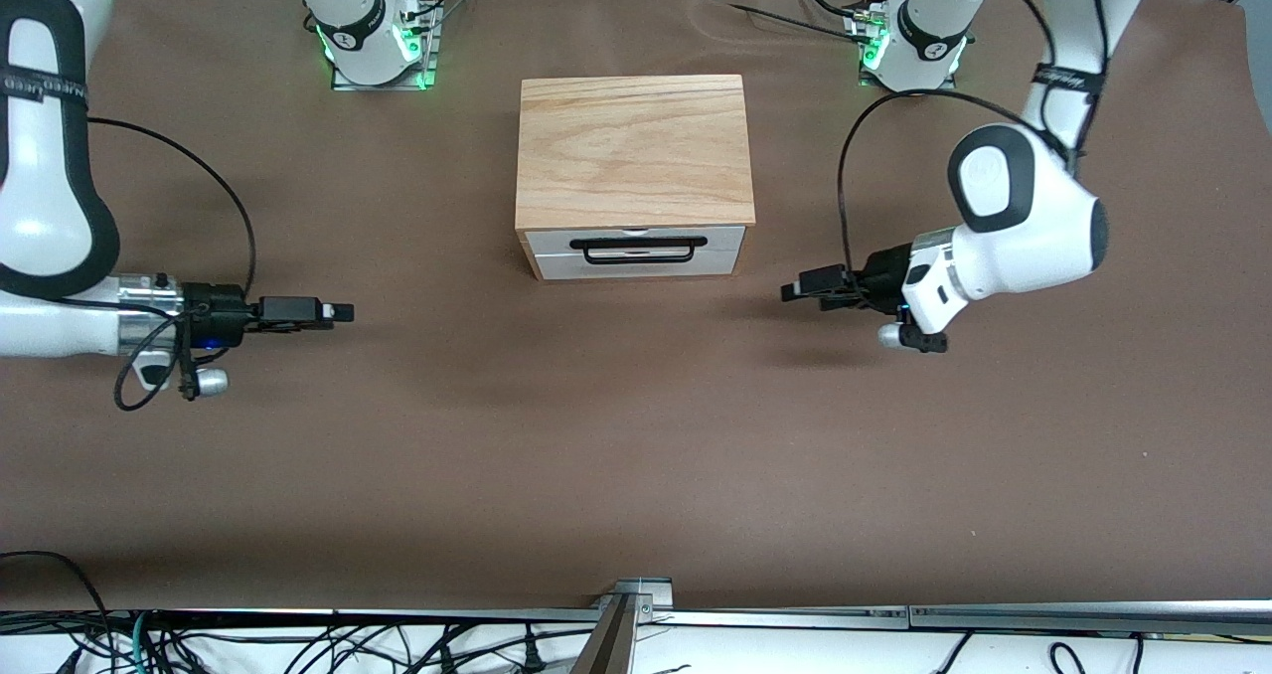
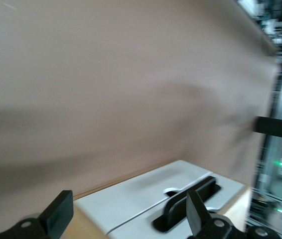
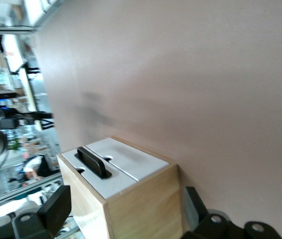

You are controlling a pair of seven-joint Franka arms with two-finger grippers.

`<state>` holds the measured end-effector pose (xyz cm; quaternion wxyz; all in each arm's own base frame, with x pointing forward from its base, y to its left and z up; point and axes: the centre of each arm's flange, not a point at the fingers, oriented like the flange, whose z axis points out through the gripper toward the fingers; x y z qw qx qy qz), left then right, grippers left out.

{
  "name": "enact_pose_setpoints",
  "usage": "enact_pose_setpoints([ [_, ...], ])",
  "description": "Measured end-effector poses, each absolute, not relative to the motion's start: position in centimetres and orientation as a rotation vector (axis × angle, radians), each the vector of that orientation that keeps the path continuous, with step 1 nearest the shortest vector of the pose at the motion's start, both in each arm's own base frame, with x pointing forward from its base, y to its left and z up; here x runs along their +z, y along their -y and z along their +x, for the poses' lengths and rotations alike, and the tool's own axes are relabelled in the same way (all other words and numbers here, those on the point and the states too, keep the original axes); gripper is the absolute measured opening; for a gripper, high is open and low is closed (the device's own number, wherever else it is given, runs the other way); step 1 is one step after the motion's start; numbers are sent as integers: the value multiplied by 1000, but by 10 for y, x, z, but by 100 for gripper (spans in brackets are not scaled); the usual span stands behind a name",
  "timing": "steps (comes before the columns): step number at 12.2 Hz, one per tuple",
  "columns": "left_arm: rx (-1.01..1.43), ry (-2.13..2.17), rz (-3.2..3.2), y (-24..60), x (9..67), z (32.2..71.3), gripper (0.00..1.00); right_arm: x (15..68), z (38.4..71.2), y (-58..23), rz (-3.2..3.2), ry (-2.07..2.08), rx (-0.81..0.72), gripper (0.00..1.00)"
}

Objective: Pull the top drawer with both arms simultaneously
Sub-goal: 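Move the right gripper and the left gripper toward the drawer handle ends, then close the right gripper and the left gripper on the black handle ends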

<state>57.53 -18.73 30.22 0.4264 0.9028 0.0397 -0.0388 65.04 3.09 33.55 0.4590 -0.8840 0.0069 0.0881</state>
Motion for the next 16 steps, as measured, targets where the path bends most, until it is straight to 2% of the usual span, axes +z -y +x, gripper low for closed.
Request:
enact_pose_setpoints([
  [4,17,15,2044,213,217,550,100,283,624,-79,-1900,-39,115,100],
  [8,60,86,1866,248,187,527,100,227,601,-143,-1733,-53,53,100],
  [11,40,136,1776,278,169,494,98,208,591,-184,-1682,-28,39,100],
  [12,41,157,1767,281,166,488,94,202,587,-196,-1673,-12,41,100],
  [13,47,155,1753,281,166,487,84,195,583,-205,-1665,7,44,100],
  [14,49,161,1738,281,167,487,83,188,578,-213,-1658,26,49,100],
  [16,44,167,1702,281,171,488,60,174,569,-231,-1630,49,43,100],
])
